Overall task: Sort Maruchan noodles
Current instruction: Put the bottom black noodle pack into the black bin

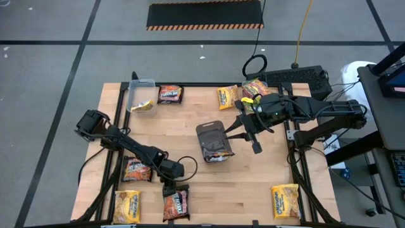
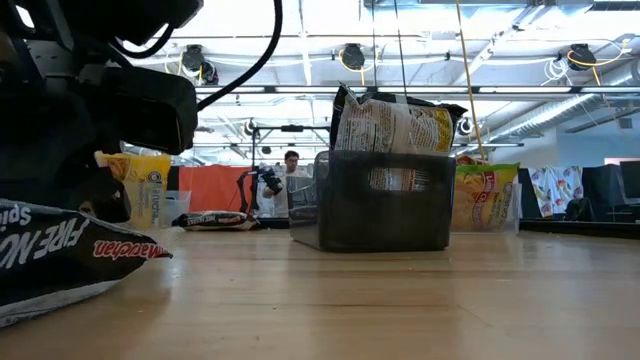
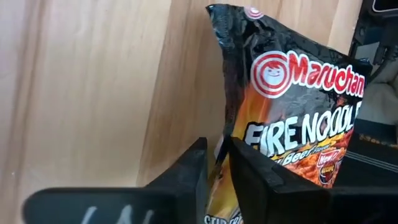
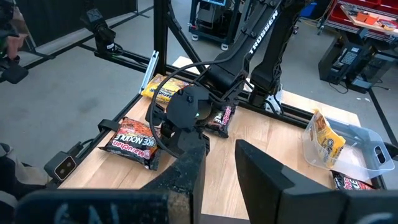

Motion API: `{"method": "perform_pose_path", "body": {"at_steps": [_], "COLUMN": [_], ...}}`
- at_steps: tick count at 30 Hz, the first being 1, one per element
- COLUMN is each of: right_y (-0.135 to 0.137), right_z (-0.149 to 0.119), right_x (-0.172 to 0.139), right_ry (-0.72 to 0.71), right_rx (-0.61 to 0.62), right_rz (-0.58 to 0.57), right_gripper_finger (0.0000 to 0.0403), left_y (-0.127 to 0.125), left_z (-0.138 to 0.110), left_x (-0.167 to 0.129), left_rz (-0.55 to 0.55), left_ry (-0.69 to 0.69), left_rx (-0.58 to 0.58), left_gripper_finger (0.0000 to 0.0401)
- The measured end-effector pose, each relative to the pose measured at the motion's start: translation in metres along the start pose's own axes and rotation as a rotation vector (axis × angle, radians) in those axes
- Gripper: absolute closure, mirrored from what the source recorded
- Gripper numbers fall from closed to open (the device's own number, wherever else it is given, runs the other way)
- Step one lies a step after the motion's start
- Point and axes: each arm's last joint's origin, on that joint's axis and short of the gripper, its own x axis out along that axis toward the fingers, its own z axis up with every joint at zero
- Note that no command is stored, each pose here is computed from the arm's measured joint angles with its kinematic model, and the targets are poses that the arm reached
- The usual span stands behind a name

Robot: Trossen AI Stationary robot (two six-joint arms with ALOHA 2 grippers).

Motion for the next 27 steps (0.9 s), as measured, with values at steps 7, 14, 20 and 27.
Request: {"method": "perform_pose_path", "body": {"at_steps": [7, 14, 20, 27], "right_y": [0.0, 0.0, 0.002, 0.005], "right_z": [0.0, 0.001, 0.004, 0.009], "right_x": [0.0, -0.002, -0.013, -0.037], "right_ry": [0.0, -0.005, -0.037, -0.092], "right_rx": [0.0, -0.004, -0.049, -0.078], "right_rz": [0.0, -0.001, -0.01, -0.028], "right_gripper_finger": [0.0319, 0.0319, 0.0319, 0.0319], "left_y": [-0.002, -0.005, -0.011, -0.026], "left_z": [-0.002, 0.005, 0.012, 0.024], "left_x": [0.001, 0.0, -0.002, -0.011], "left_rz": [0.004, -0.033, -0.006, 0.059], "left_ry": [0.002, -0.066, -0.15, -0.172], "left_rx": [0.007, -0.057, 0.009, 0.083], "left_gripper_finger": [0.0395, 0.0398, 0.0399, 0.04]}}
